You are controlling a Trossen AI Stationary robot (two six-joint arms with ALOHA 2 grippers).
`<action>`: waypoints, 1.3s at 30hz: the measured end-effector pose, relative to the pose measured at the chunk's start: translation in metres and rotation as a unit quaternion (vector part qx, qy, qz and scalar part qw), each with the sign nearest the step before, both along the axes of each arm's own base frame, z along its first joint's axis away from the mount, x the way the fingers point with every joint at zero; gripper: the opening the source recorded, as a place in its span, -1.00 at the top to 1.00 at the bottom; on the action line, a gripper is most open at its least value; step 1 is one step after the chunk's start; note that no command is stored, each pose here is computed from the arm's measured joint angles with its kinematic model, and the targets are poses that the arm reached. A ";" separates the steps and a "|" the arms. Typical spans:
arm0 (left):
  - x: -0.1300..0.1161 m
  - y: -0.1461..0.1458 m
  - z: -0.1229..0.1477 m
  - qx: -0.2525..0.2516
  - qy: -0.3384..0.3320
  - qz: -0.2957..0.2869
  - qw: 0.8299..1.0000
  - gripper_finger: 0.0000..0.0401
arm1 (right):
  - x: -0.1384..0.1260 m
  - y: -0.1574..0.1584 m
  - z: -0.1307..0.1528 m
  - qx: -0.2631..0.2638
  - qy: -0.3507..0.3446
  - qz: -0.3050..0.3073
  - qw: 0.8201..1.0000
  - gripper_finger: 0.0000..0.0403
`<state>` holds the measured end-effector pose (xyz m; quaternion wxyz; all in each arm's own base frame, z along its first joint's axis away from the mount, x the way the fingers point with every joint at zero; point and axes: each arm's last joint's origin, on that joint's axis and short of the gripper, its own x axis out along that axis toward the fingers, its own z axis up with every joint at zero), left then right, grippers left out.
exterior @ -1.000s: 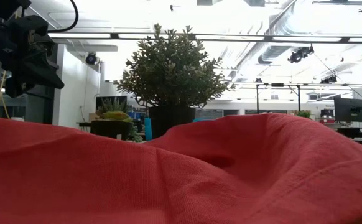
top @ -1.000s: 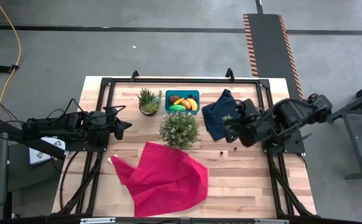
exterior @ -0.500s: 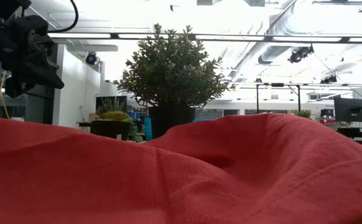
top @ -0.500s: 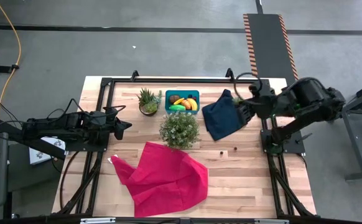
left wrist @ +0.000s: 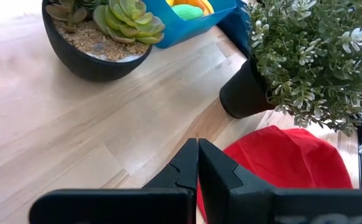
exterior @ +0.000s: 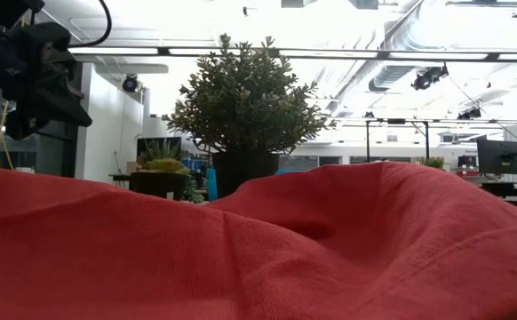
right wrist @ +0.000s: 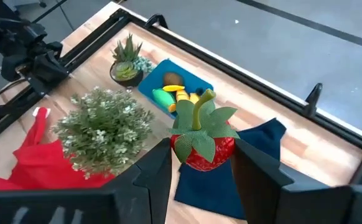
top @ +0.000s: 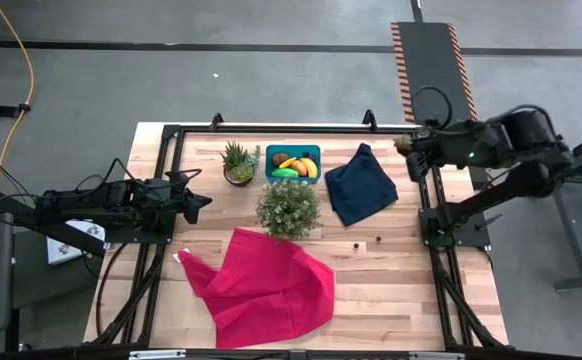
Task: Pick and placing Produce into tupperware
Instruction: Put the red strawberry into the blue bin
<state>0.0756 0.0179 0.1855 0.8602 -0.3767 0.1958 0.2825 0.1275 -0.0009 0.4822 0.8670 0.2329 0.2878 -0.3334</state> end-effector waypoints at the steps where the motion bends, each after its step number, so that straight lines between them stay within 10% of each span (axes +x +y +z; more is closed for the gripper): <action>1: 0.000 0.000 0.000 -0.001 -0.001 0.004 1.000 1.00 | -0.003 -0.002 0.001 0.000 0.000 0.001 1.000 0.32; 30: -0.001 0.004 0.002 -0.088 -0.070 0.151 0.982 1.00 | -0.003 -0.055 -0.005 -0.036 0.116 0.067 0.990 0.32; 39: 0.010 0.004 0.022 -0.048 -0.164 0.080 0.982 1.00 | 0.024 -0.087 -0.010 -0.026 0.108 0.109 0.988 0.32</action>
